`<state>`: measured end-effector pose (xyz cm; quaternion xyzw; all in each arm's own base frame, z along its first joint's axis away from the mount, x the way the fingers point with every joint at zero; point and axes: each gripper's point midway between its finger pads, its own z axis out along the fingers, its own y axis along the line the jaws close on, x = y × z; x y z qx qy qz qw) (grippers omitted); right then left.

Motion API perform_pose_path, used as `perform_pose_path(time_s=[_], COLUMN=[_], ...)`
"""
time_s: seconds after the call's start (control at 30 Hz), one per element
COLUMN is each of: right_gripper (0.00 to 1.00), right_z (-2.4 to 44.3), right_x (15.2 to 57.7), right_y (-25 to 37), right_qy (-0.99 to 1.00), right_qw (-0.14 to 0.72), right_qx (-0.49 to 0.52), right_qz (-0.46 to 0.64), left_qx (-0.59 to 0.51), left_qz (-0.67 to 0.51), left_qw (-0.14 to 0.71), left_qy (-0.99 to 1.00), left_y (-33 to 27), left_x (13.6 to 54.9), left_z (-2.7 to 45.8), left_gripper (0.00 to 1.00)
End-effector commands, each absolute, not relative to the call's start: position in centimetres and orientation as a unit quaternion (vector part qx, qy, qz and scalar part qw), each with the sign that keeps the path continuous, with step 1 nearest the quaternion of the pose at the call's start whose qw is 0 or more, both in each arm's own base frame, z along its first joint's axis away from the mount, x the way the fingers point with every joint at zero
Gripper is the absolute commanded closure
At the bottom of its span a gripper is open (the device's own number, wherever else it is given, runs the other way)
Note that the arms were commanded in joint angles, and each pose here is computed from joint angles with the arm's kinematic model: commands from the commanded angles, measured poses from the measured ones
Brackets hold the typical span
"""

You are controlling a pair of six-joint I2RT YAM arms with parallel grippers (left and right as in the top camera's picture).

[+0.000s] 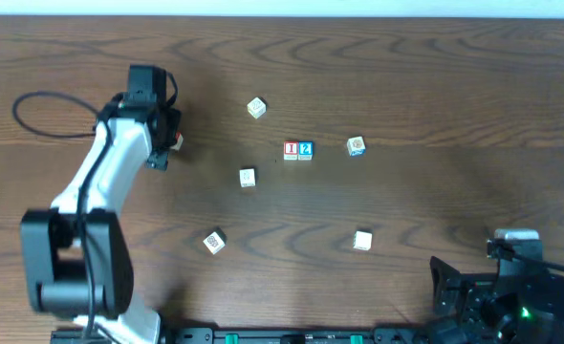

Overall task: Spell out Ai2
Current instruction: 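Move the left gripper forward toward the red 'A' block, then lower the left gripper and close it on the red 'A' block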

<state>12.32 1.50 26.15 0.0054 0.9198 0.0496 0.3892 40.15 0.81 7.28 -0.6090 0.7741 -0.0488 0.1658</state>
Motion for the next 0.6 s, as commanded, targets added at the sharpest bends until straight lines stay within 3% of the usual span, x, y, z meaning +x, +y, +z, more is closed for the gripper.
perform_pose_path(time_s=[0.0,0.23,0.57], right_gripper=[0.01,0.01,0.01], right_z=[26.2,26.2,26.2], right_x=[12.3,12.3,12.3], right_y=[1.5,1.5,1.6], right_qy=[0.919,0.919,0.919], right_qw=[0.39,0.39,0.39], right_qx=[0.006,0.006,0.006], right_qz=[0.052,0.052,0.052], left_qx=[-0.608,-0.61,-0.639], left_qz=[-0.05,-0.044,-0.021], left_qw=[0.166,0.125,0.011], left_qy=[0.774,0.781,0.769], left_y=[0.9,0.2,-0.8], left_x=[42.0,43.7,41.5], left_z=[8.3,7.8,5.7], left_gripper=[0.24,0.25,0.26])
